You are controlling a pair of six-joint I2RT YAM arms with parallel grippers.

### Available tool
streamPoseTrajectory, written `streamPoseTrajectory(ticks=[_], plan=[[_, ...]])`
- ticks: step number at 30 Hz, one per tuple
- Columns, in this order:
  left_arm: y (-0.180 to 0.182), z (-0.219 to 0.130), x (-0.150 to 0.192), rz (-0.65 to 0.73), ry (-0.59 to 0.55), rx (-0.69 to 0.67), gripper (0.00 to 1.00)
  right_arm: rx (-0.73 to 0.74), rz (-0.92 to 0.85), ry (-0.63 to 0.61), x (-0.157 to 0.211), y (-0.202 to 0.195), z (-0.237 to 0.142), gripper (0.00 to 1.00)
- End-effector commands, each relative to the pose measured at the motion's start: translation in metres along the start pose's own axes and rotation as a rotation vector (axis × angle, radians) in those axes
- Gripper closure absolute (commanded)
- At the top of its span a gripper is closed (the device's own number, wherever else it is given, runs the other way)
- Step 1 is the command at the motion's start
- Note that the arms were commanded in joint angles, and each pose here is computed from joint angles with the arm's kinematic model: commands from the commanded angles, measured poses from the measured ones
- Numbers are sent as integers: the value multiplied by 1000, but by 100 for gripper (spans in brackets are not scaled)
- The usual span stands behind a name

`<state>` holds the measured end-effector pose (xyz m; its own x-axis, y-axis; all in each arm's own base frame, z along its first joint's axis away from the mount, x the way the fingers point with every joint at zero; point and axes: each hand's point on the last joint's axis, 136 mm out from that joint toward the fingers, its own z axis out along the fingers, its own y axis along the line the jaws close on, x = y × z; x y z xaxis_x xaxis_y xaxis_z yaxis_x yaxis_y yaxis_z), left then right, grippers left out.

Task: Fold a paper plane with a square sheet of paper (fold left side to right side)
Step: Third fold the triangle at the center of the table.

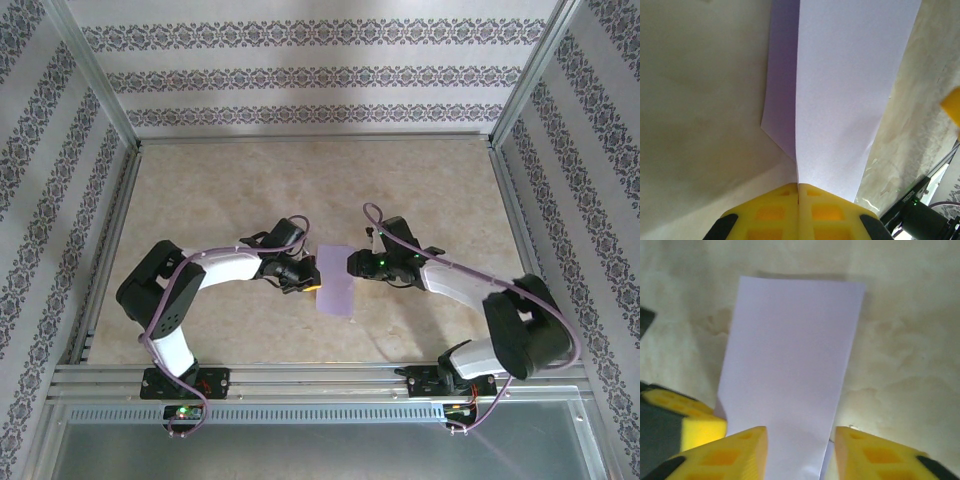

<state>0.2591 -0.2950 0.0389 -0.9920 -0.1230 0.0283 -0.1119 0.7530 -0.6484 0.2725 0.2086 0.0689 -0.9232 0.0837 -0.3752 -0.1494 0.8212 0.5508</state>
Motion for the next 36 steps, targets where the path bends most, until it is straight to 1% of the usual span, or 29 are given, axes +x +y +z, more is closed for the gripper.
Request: streamPoseTrajectory(ticks=[1, 6, 11, 15, 20, 22, 24, 26, 29, 33, 36], plan=[[-5, -7, -1, -29, -54, 12, 100, 15, -156, -60, -2, 15, -19, 52], [-5, -15, -6, -68, -111, 13, 100, 28, -376, -128, 27, 37, -35, 37], [-10, -14, -5, -72, -92, 36, 100, 79, -641, -153, 66, 56, -34, 27], [-12, -15, -5, -72, -93, 41, 100, 142, -858, -183, 87, 74, -27, 18], [-13, -14, -5, -73, -85, 43, 100, 234, -1039, -132, 101, 83, 0, 15], [-14, -14, -4, -72, -83, 45, 100, 268, -1070, -120, 101, 85, 10, 15], [-13, -15, -4, -72, -84, 44, 100, 298, -1078, -135, 96, 88, 17, 15], [-11, -14, -3, -74, -82, 38, 100, 299, -1082, -150, 91, 92, 23, 16], [-11, -14, -2, -72, -75, 38, 100, 295, -1087, -146, 87, 95, 30, 23], [-12, -13, -2, -68, -72, 41, 100, 307, -1092, -125, 84, 90, 37, 39], [-11, -13, -2, -67, -69, 39, 100, 282, -1079, -118, 83, 91, 36, 55]])
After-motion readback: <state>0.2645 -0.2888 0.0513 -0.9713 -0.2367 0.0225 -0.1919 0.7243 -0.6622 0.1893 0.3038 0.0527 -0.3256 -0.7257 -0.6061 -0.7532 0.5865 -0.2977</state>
